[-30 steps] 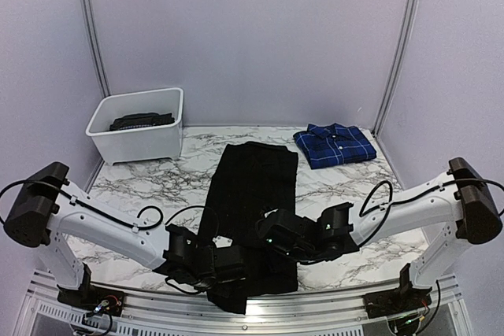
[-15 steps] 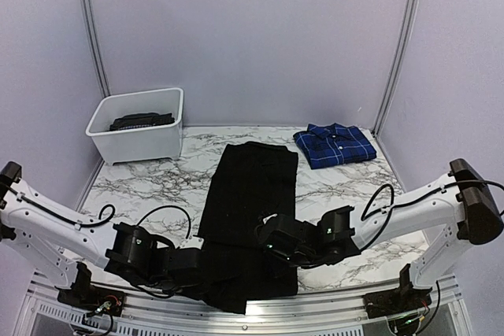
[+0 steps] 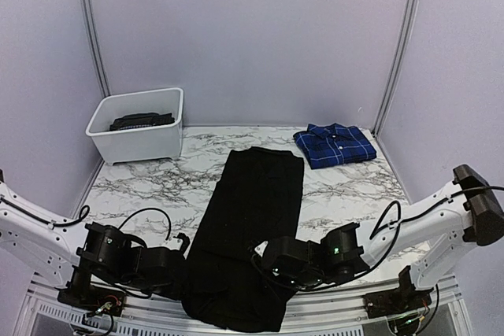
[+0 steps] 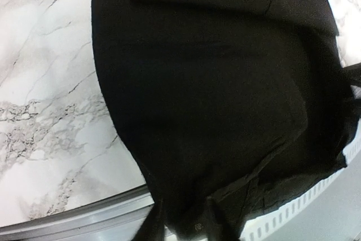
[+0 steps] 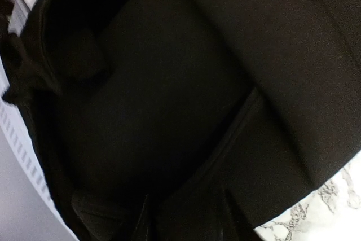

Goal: Fold and stack the long sleeve shirts
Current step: Flatten out the crumpled shirt at the center of the board.

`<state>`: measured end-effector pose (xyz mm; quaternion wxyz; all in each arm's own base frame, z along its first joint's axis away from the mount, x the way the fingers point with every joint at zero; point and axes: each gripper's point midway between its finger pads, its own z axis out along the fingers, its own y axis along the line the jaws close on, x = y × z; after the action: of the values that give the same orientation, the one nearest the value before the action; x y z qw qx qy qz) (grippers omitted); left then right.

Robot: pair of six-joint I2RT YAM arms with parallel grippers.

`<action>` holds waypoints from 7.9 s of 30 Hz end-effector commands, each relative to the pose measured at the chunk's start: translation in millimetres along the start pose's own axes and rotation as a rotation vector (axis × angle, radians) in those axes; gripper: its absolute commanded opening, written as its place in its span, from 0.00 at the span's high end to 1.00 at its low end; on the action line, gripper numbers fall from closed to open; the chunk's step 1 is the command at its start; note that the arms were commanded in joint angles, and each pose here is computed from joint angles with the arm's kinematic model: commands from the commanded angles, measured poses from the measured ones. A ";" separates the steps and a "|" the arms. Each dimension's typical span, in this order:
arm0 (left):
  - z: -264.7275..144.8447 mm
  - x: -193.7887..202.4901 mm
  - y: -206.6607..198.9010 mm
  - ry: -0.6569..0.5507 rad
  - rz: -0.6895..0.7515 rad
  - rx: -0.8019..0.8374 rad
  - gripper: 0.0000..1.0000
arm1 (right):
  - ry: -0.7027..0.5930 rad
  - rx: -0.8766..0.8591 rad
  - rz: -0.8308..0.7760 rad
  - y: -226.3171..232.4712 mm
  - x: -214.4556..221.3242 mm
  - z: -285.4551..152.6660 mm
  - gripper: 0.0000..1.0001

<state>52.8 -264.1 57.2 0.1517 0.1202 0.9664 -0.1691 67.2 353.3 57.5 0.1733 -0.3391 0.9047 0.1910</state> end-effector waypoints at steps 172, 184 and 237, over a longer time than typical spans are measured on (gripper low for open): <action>36.3 -218.2 3.1 -0.205 0.047 -0.108 0.89 | -0.209 0.311 0.183 -169.0 -144.3 5.9 0.83; 28.0 -223.3 12.4 -0.220 0.018 -0.105 0.89 | -0.256 0.338 0.241 -192.0 -159.1 -14.6 1.00; -264.4 -360.6 291.6 -0.718 -0.526 -0.486 0.90 | -0.644 1.059 0.687 -575.1 -205.6 -340.3 1.00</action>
<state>401.4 26.0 317.8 0.4493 -0.2450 0.8588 -0.0235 541.3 -103.9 309.6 0.4947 0.1870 0.8335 -0.1596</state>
